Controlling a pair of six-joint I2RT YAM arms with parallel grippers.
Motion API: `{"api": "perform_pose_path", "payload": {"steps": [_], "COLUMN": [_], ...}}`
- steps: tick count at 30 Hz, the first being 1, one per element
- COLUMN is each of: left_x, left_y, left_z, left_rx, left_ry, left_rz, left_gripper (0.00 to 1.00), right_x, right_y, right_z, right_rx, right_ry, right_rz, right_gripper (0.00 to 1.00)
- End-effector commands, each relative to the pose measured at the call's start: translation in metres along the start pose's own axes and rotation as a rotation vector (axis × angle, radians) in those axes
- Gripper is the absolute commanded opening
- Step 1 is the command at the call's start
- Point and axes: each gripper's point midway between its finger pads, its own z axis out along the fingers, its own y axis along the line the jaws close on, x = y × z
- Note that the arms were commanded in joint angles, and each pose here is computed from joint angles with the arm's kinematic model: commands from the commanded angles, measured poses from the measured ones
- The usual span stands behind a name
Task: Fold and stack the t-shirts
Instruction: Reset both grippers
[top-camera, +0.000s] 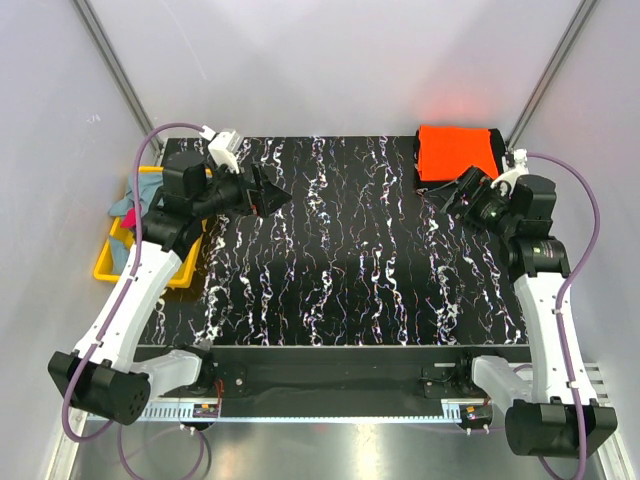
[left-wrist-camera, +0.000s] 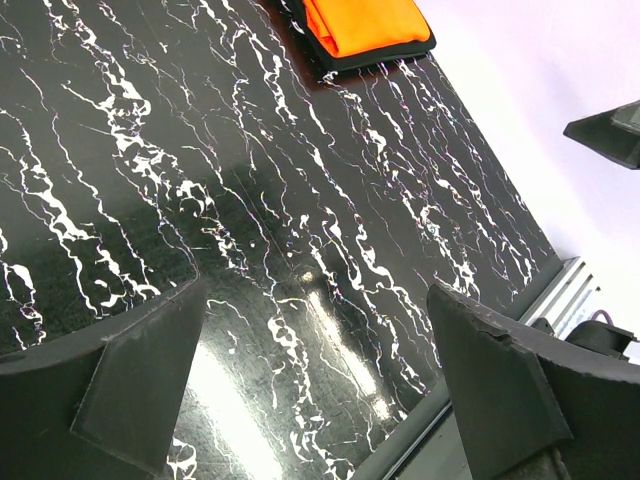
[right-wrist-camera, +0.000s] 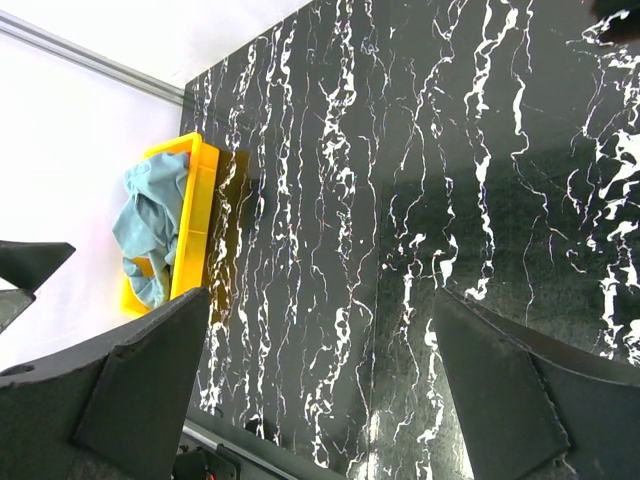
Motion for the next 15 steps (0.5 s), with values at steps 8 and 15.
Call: {"api": "perform_pose_path", "payload": {"steps": [8,15], "left_x": [-0.0183,-0.0185], "left_y": [-0.0068,-0.0075], "left_z": [-0.007,-0.0068], "left_rx": [0.015,0.022], "left_ry": [-0.077,-0.076], "left_rz": [0.055,0.054], "left_gripper": [0.99,0.99], "right_x": [-0.0063,-0.0054], "right_y": [0.0096,0.0055], "right_z": [0.0002,0.0002], "right_rx": [-0.045,-0.032], "right_ry": [-0.023,-0.032], "right_rz": [-0.018,-0.028], "right_gripper": [1.0,1.0]}}
